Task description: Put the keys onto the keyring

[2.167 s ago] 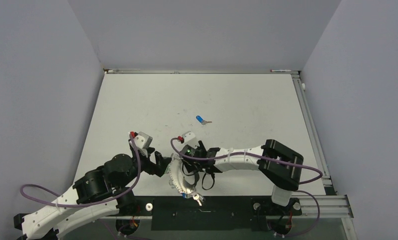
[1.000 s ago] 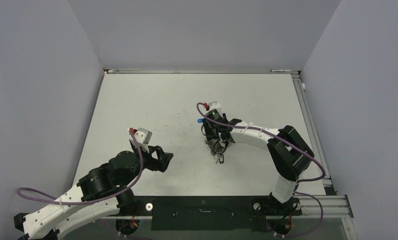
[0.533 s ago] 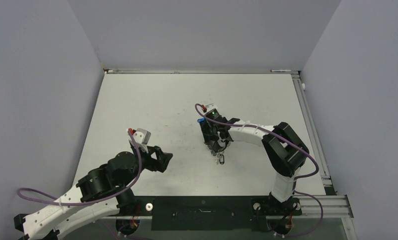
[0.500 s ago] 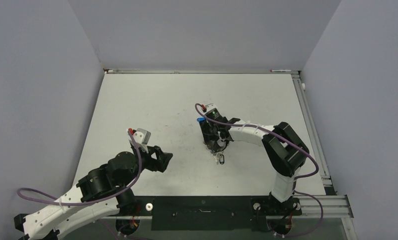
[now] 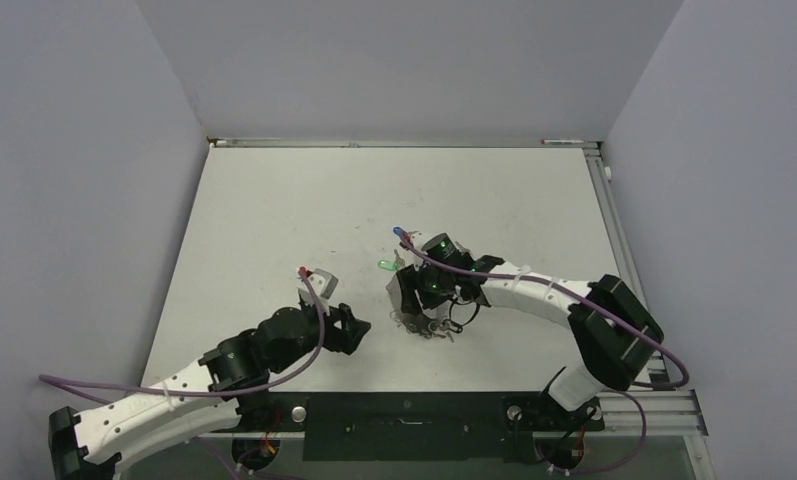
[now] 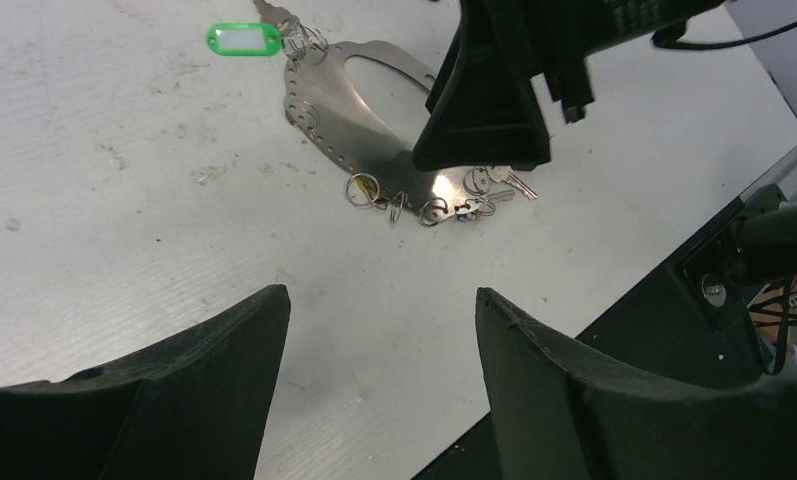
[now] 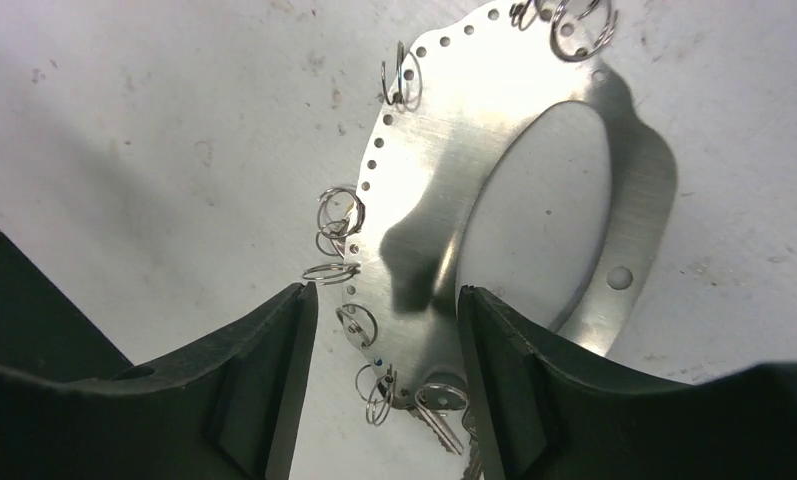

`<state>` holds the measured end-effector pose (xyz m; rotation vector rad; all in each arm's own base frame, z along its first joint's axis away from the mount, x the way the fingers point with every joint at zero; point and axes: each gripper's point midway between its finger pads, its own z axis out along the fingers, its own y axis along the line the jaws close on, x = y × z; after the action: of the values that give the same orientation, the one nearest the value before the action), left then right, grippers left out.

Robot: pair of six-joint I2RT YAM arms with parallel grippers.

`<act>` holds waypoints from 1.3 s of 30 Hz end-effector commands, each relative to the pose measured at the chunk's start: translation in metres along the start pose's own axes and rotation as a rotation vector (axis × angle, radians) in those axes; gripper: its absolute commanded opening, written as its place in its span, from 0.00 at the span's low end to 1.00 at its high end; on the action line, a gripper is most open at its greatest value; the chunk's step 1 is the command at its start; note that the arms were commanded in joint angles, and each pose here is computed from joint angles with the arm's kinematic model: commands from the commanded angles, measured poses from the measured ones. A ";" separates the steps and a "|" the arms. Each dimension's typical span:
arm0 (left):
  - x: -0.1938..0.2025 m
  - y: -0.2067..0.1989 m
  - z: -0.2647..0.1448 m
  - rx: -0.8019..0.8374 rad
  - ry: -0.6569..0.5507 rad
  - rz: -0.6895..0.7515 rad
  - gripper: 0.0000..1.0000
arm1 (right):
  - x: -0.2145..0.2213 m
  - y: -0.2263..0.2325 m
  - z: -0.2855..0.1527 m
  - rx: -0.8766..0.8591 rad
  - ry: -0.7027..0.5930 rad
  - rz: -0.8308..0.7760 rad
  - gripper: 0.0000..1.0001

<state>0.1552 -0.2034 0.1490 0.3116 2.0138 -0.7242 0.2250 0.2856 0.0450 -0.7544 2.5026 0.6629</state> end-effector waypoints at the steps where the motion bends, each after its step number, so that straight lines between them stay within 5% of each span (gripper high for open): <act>1: -0.017 -0.029 0.017 0.159 -0.143 0.012 0.64 | -0.035 0.010 -0.037 0.002 -0.116 0.004 0.55; 5: -0.014 -0.032 0.031 0.208 -0.232 0.071 0.59 | -0.058 -0.017 -0.064 0.185 -0.235 0.045 0.56; 11: 0.006 -0.030 0.057 0.195 -0.191 0.156 0.52 | -0.063 -0.046 -0.100 0.358 -0.357 0.104 0.56; 39: 0.052 -0.054 0.126 0.266 0.096 0.307 0.29 | -0.037 -0.060 -0.111 0.388 -0.368 0.119 0.56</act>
<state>0.1807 -0.3096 0.0586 0.8033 1.9480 -0.7617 0.2527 0.1995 0.1250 -0.3393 2.2877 0.3124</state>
